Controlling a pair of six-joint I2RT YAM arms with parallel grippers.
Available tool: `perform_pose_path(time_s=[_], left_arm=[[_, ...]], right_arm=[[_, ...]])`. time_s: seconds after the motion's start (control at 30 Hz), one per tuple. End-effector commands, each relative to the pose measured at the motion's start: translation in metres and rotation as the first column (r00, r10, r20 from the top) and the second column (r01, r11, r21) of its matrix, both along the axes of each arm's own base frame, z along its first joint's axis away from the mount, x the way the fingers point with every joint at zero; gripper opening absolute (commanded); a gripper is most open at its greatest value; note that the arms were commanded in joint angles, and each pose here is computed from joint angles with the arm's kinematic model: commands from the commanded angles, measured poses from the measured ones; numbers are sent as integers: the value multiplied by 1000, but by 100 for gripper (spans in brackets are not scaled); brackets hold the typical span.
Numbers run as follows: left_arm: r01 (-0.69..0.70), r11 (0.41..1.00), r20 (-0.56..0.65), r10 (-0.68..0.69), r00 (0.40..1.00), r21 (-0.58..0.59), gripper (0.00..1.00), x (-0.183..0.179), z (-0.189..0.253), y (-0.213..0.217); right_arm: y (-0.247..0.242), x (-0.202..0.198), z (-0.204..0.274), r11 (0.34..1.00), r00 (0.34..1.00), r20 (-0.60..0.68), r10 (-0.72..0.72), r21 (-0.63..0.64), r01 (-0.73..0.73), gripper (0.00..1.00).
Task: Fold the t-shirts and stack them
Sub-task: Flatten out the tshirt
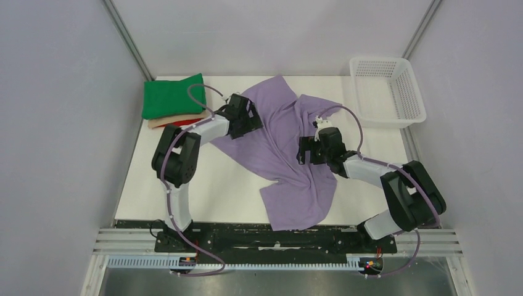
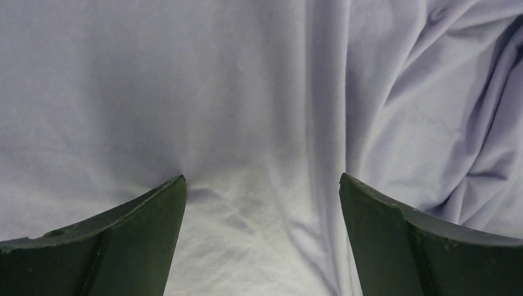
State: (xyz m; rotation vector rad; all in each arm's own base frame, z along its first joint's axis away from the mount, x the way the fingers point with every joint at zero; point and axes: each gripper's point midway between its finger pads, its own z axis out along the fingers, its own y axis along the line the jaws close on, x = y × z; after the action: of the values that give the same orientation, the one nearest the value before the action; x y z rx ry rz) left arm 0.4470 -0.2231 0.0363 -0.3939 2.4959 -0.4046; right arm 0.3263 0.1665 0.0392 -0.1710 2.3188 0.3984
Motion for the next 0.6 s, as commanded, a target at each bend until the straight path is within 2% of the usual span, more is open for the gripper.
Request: perform_pose_path(time_s=[0.0, 0.1, 0.23, 0.33, 0.43, 0.57], left_arm=[[5, 1000, -152, -3, 988, 15, 100, -65, -31, 18], [11, 1000, -183, -7, 983, 16, 100, -114, -36, 26], [41, 988, -225, -6, 974, 150, 100, -189, -41, 45], [45, 988, -256, -5, 967, 150, 100, -238, -39, 46], [64, 993, -218, -42, 975, 94, 100, -264, -19, 34], [86, 996, -105, -82, 991, 30, 100, -260, 15, 25]], right_arm=[[-17, 17, -3, 991, 991, 37, -131, -36, 133, 98], [-28, 19, -12, 981, 983, 24, -181, -71, 182, 98], [-42, 21, -21, 963, 972, 8, -235, -137, 233, 98], [-51, 24, -21, 951, 964, 13, -266, -159, 265, 98], [-66, 27, -18, 933, 952, 23, -305, -196, 303, 98], [-92, 27, -4, 894, 928, 59, -367, -253, 369, 98]])
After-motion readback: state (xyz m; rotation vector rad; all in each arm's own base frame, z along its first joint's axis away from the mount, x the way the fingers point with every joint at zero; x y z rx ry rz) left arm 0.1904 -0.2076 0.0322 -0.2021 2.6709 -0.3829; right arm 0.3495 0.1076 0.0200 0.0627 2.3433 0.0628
